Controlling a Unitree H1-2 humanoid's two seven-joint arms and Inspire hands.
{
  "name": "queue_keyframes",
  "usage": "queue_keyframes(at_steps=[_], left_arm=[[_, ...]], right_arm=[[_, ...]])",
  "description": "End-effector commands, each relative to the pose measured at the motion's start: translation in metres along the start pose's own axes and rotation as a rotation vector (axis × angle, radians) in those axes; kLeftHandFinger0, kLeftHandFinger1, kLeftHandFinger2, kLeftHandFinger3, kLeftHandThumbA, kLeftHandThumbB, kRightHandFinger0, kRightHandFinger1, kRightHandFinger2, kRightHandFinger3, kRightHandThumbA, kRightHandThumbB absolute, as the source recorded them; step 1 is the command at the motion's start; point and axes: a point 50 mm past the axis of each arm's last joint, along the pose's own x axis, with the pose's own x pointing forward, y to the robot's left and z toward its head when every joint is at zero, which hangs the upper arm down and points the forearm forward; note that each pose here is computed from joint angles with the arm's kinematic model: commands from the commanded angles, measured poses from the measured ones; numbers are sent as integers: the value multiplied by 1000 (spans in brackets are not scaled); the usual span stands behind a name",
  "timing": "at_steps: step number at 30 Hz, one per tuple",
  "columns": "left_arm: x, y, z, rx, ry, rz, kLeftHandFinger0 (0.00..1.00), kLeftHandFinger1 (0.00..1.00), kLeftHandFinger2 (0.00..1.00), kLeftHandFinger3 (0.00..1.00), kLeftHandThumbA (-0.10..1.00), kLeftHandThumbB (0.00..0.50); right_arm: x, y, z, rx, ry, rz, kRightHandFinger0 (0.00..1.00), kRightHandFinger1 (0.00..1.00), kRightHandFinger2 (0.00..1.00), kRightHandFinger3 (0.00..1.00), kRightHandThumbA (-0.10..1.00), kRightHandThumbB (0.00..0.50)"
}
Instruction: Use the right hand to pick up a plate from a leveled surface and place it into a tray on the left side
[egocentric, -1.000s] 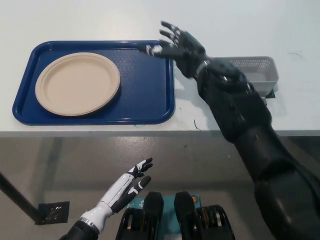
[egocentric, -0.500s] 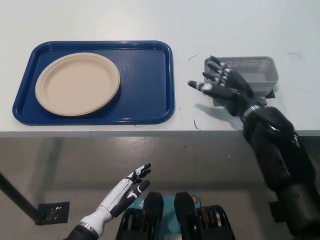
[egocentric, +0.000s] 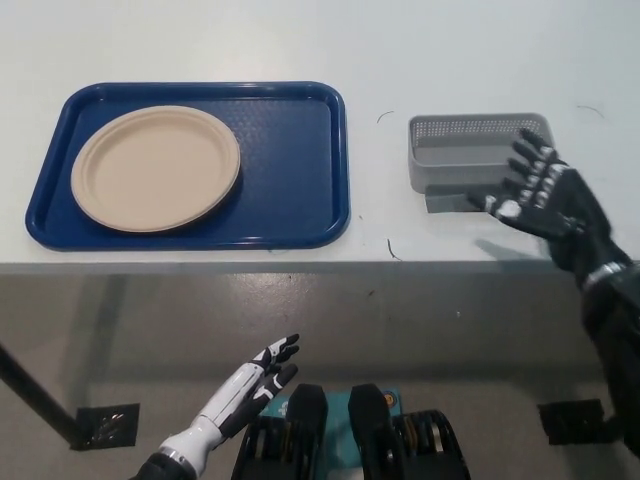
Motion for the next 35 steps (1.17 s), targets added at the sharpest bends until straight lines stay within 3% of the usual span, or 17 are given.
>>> queue_keyframes(at_steps=[1,4,5,8,9,11,18,19,20,22,24,28,35], left_arm=[[47,30,39,66,-149,37,1000,1000,1000,1000,1000,500],[54,33,44,62,-155,40,1000,1000,1000,1000,1000,500],[54,34,45,63,-157,42,1000,1000,1000,1000,1000,500],[56,33,46,64,-162,45,1000,1000,1000,1000,1000,500],[57,34,47,66,-166,46,1000,1000,1000,1000,1000,500],[58,36,48,74,-173,47,1000,1000,1000,1000,1000,500],[55,35,49,73,-197,72,1000,1000,1000,1000,1000,500],[56,35,50,72,-200,80,1000,1000,1000,1000,1000,500],[56,35,50,71,-202,83,1000,1000,1000,1000,1000,500],[56,34,51,57,-206,97,1000,1000,1000,1000,1000,500],[56,37,52,55,-216,115,1000,1000,1000,1000,1000,500],[54,38,55,21,-241,170,1000,1000,1000,1000,1000,500],[42,30,53,-69,-247,294,1000,1000,1000,1000,1000,500]], right_arm=[[-237,42,214,-178,-1469,413,1000,1000,1000,1000,1000,425],[-238,46,188,-118,-1342,390,1000,1000,1000,1000,1000,450],[-238,48,173,-63,-1249,370,1000,1000,1000,1000,1000,498],[-223,38,131,-12,-1018,335,1000,1000,1000,1000,1000,472],[-218,35,118,-29,-976,314,1000,1000,1000,1000,1000,437],[-198,23,55,-70,-698,203,1000,1000,1000,1000,1000,403],[-164,10,-56,-85,-262,135,1000,1000,1000,1000,1000,397],[-158,10,-69,-62,-212,134,1000,1000,1000,1000,1000,350],[-156,10,-72,-55,-199,134,1000,1000,1000,1000,1000,347],[-140,9,-93,-43,-148,134,1000,1000,1000,1000,1000,282],[-131,11,-100,-29,-121,148,1000,1000,1000,1000,1000,278],[-122,14,-111,-34,-67,188,1000,1000,1000,1000,1000,199],[-124,21,-114,-75,-94,221,1000,1000,1000,1000,1000,220]])
